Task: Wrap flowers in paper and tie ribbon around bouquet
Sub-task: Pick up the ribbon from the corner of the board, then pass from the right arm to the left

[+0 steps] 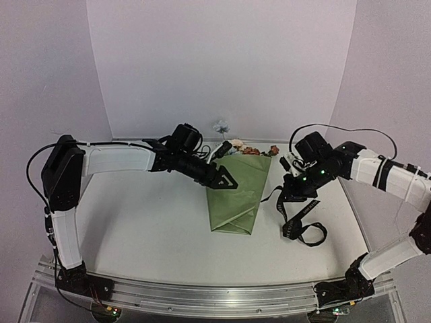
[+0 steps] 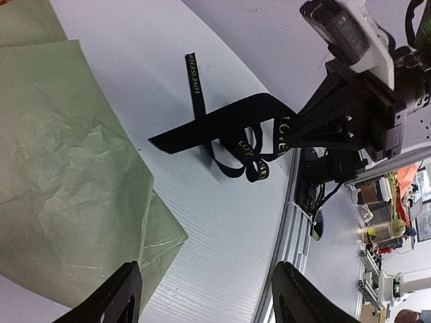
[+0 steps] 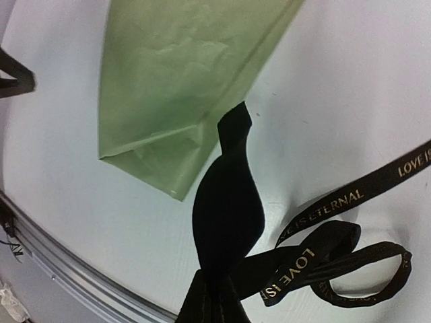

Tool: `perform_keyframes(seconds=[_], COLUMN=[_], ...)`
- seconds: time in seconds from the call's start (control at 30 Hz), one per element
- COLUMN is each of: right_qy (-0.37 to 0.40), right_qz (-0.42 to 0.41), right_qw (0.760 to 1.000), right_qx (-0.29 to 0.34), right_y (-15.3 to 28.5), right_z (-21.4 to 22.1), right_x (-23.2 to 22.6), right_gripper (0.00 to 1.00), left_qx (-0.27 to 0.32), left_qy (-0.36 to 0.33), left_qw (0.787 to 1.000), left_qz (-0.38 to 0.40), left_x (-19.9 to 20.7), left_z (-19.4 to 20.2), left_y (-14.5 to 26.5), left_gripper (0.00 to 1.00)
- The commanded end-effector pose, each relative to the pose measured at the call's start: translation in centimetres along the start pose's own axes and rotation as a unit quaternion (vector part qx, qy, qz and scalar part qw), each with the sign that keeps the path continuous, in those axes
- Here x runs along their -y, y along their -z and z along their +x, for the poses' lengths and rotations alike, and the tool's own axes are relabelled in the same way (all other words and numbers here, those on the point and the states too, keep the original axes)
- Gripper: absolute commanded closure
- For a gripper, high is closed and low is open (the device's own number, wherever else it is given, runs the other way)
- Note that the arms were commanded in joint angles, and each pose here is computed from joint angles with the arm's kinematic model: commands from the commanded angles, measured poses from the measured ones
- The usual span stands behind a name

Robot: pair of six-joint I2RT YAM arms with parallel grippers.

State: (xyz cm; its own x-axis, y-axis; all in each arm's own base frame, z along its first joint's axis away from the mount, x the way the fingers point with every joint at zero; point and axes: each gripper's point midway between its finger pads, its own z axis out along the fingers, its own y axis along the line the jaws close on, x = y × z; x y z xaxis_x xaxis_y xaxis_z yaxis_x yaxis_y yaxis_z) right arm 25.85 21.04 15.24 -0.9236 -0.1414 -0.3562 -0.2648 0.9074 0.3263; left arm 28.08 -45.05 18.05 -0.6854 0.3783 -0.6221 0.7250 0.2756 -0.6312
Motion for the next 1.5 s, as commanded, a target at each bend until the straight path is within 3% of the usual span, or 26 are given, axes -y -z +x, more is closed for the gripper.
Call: perform_keyframes(seconds=[0.0, 0.3, 0.77, 1.0, 1.17, 1.33, 1.47], right_qy=[0.041, 0.074, 0.082, 0.081, 0.079, 0.072, 0.071], right_qz=[-0.06, -0.13, -0.15, -0.151, -0.139, -0.119, -0.112], right_qw=[0.997, 0.989, 0.985, 0.985, 0.987, 0.99, 0.991], right_qx=[0.009, -0.002, -0.012, -0.019, -0.017, -0.017, -0.02], right_y=[1.4, 2.5, 3.1, 2.8, 2.6, 2.0, 1.6], right_z=[-1.5, -1.8, -1.5, -1.3, -1.2, -1.0, -0.7], right_x=[-4.3, -8.7, -10.0, -10.1, -9.6, -8.7, -8.3], right_gripper=[1.0, 1.0, 1.0, 1.0, 1.0, 1.0, 1.0], left_qx=[0.032, 0.04, 0.017, 0.04, 0.064, 0.086, 0.115], left_qy=[-0.086, -0.119, -0.13, -0.129, -0.117, -0.093, -0.085], left_qw=[0.995, 0.991, 0.991, 0.991, 0.991, 0.992, 0.989], left_qz=[0.031, 0.044, 0.018, -0.002, -0.018, -0.029, -0.021], left_x=[5.1, 6.1, 4.7, 4.0, 3.6, 3.2, 3.8], left_z=[-3.0, -3.7, -3.0, -4.1, -4.9, -4.9, -4.7], left_y=[0.2, -0.9, -4.0, -4.7, -4.8, -4.4, -3.3], left_gripper=[0.3, 0.28, 0.27, 0.31, 0.49, 0.86, 0.98])
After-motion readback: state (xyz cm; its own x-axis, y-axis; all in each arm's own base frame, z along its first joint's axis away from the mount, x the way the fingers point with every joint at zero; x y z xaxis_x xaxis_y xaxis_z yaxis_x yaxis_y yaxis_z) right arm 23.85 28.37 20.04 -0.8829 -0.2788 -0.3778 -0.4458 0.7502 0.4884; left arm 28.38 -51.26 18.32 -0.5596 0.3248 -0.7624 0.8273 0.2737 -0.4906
